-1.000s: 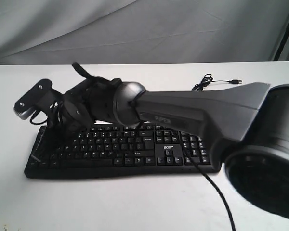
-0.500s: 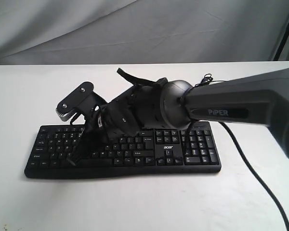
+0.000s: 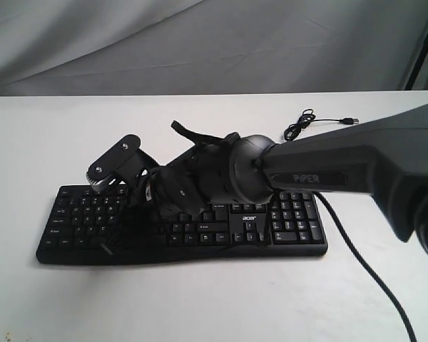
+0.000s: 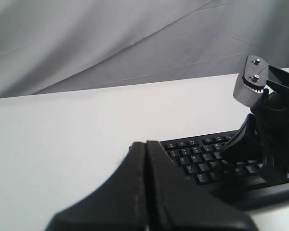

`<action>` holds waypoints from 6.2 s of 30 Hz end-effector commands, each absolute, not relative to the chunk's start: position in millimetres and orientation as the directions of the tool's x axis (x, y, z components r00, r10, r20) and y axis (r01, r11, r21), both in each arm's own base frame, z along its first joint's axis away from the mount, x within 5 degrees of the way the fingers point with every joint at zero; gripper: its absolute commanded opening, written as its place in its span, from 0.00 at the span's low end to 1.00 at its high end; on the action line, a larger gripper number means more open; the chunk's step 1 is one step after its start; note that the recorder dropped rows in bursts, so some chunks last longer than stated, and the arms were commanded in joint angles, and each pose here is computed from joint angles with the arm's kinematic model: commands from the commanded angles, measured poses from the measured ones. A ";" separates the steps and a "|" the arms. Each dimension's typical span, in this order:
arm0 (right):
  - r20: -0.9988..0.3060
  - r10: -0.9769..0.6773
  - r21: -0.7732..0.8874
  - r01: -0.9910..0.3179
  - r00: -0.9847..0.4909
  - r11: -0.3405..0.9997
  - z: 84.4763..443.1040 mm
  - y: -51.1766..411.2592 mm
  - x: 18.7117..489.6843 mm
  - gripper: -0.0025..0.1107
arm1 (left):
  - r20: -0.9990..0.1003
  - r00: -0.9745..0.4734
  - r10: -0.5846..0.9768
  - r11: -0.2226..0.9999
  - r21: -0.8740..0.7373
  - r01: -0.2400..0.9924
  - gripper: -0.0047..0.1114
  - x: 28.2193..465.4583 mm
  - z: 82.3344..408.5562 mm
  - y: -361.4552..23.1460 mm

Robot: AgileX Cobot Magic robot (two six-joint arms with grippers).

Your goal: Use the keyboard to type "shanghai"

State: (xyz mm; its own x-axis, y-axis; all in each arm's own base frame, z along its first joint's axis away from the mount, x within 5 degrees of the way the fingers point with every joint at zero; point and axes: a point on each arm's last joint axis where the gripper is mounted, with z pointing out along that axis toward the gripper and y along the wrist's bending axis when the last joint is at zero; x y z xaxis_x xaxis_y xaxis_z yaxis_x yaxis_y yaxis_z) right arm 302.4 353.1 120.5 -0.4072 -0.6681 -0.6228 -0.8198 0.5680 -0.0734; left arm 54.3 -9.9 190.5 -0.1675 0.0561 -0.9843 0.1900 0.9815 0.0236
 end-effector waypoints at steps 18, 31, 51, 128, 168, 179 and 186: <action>-0.610 -0.681 -0.082 -0.822 -0.406 0.563 106.4 348.4 307.4 0.02 | -0.985 -0.164 0.054 0.981 0.022 0.194 0.04 54.2 189.7 -10.1; -0.646 -0.681 -0.093 -0.850 -0.345 0.518 149.6 374.8 302.9 0.02 | -0.985 -0.164 0.054 0.981 0.022 0.194 0.04 54.2 189.7 -10.1; -0.681 -0.675 -0.072 -0.890 -0.286 0.449 128.0 441.8 301.6 0.02 | -0.985 -0.164 0.054 0.981 0.022 0.194 0.04 54.2 189.7 -10.1; -0.607 -0.675 -0.061 -0.822 -0.420 0.566 102.7 342.8 288.7 0.02 | -0.985 -0.164 0.054 0.981 0.022 0.194 0.04 54.2 189.7 -10.1; -0.605 -0.694 -0.070 -0.843 -0.389 0.534 105.4 373.5 308.6 0.02 | -0.985 -0.164 0.054 0.981 0.022 0.194 0.04 54.2 189.7 -10.1; -0.652 -0.668 -0.086 -0.840 -0.360 0.536 145.9 366.6 307.5 0.02 | -0.985 -0.164 0.054 0.981 0.022 0.194 0.04 54.2 189.7 -10.1; -0.623 -0.681 -0.080 -0.835 -0.385 0.545 140.9 354.1 305.3 0.02 | -0.985 -0.164 0.054 0.981 0.022 0.194 0.04 54.2 189.7 -10.1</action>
